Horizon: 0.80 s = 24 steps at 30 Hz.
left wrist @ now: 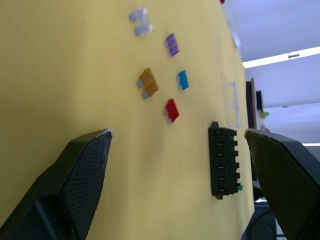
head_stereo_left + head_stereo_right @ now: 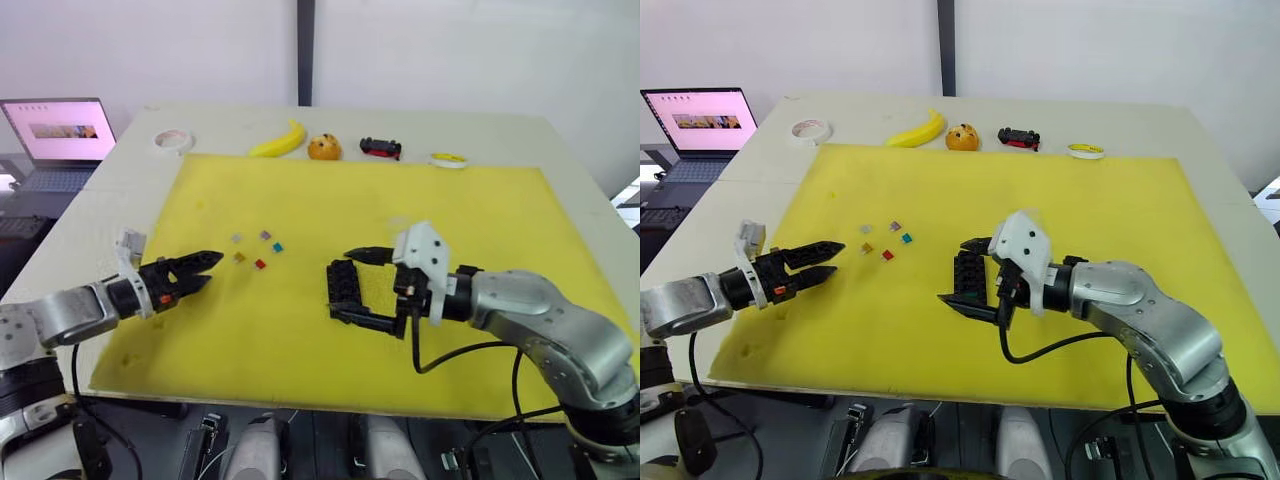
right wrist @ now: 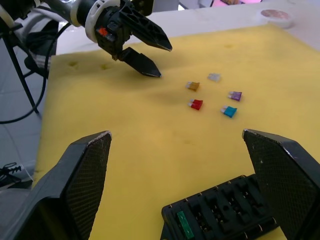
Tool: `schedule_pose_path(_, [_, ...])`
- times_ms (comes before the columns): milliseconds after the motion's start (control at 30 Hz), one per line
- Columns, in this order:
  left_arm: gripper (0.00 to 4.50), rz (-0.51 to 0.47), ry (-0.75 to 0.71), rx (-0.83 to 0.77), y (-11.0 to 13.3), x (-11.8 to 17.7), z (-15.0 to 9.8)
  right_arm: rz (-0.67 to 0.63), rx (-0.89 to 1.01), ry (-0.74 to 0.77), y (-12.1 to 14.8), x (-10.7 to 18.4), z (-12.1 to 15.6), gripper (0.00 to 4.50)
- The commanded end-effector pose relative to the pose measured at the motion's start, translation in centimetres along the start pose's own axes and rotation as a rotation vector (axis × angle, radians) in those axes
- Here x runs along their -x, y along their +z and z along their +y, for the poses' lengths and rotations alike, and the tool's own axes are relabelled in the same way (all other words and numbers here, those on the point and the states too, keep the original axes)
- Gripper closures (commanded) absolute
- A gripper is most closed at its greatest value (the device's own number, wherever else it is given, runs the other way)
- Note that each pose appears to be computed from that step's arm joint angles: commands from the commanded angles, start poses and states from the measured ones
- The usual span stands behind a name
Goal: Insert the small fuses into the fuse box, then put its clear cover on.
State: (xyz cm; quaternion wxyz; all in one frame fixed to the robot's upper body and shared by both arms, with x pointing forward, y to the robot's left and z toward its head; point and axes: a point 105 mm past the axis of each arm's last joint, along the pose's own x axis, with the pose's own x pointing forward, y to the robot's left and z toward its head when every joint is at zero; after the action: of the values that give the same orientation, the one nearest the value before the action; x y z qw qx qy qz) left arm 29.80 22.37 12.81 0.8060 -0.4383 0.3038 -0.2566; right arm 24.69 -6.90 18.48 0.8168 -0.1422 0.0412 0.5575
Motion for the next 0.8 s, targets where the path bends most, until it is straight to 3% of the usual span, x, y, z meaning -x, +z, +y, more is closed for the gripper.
schedule_pose_path(33, [0.0,-0.042,-0.044,0.057,1.3,-0.5,-0.8,-0.025,0.051,0.024,0.7,-0.6,0.5,0.05])
schedule_pose_path(367, [0.0,0.024,-0.013,0.156,0.4,-3.3,-0.2,-0.027,0.051,0.001,0.1,-1.8,0.3,0.05])
schedule_pose_path(800, [0.0,-0.002,-0.023,0.187,-0.3,-6.2,-1.9,-0.023,0.052,-0.047,-0.2,-1.8,-0.4,0.05])
